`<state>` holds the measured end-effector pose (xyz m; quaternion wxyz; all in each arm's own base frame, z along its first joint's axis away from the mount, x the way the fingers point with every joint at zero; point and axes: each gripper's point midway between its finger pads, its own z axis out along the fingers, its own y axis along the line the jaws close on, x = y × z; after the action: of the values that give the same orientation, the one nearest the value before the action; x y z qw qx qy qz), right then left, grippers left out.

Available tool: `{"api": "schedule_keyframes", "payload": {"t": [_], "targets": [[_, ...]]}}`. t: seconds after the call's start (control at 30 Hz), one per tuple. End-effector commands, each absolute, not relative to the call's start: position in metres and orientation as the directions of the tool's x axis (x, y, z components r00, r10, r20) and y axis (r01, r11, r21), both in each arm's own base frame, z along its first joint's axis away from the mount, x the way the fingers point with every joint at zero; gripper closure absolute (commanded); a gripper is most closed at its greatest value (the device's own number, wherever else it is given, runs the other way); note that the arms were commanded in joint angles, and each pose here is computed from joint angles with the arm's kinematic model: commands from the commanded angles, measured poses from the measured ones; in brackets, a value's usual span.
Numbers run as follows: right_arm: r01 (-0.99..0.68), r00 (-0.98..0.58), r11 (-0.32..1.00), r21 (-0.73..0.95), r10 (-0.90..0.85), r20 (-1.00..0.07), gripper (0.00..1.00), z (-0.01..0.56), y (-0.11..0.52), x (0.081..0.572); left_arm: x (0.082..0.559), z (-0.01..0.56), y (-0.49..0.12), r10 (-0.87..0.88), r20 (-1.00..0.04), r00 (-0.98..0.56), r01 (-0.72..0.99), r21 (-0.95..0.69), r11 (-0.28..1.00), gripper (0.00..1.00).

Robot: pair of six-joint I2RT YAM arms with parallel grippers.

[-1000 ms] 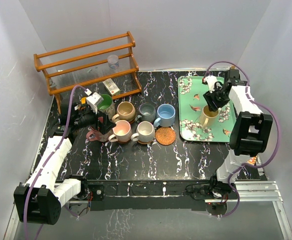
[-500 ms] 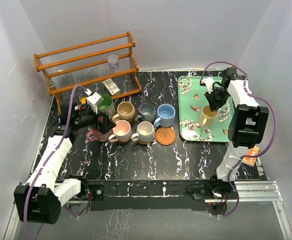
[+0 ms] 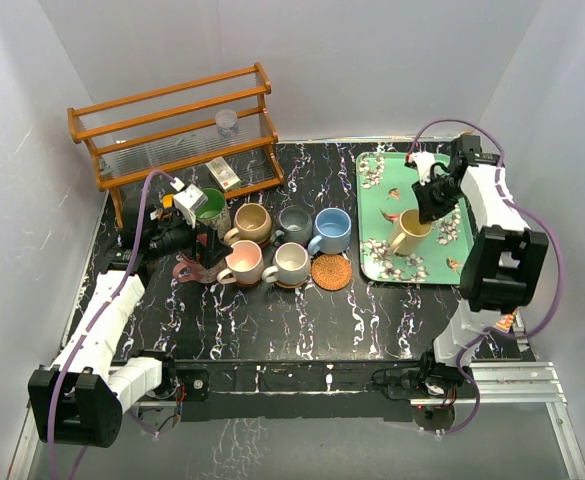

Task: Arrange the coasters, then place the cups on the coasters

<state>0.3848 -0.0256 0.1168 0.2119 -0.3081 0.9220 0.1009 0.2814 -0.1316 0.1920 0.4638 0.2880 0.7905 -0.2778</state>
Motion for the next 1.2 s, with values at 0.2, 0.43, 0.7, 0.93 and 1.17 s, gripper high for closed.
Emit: {"api": "schedule_keyframes", "payload": {"t": [0.2,0.43,0.7,0.93,1.17], "targets": [[-0.550,-0.620,0.835,0.009,-0.401,-0.674,0.99,0.203,0.059,0.360,0.279,0.202,-0.135,0.180,-0.914,-0.364,0.735,-0.163,0.659,0.01],[-0.563,-0.625,0.822,0.084,-0.357,-0.694,0.98,0.202,0.106,0.349,0.279,0.204,-0.134,0.177,-0.917,-0.357,0.731,-0.157,0.664,0.01],[-0.565,-0.655,0.819,0.101,-0.370,-0.659,0.96,0.176,0.136,0.341,0.282,0.201,-0.133,0.175,-0.913,-0.367,0.720,-0.160,0.676,0.01],[-0.549,-0.687,0.823,0.142,-0.349,-0.637,0.95,0.162,0.154,0.338,0.287,0.192,-0.129,0.187,-0.902,-0.390,0.704,-0.160,0.692,0.01],[-0.510,-0.701,0.853,0.109,-0.339,-0.627,0.95,0.155,0.164,0.339,0.291,0.188,-0.126,0.210,-0.893,-0.397,0.710,-0.155,0.686,0.01]]}}
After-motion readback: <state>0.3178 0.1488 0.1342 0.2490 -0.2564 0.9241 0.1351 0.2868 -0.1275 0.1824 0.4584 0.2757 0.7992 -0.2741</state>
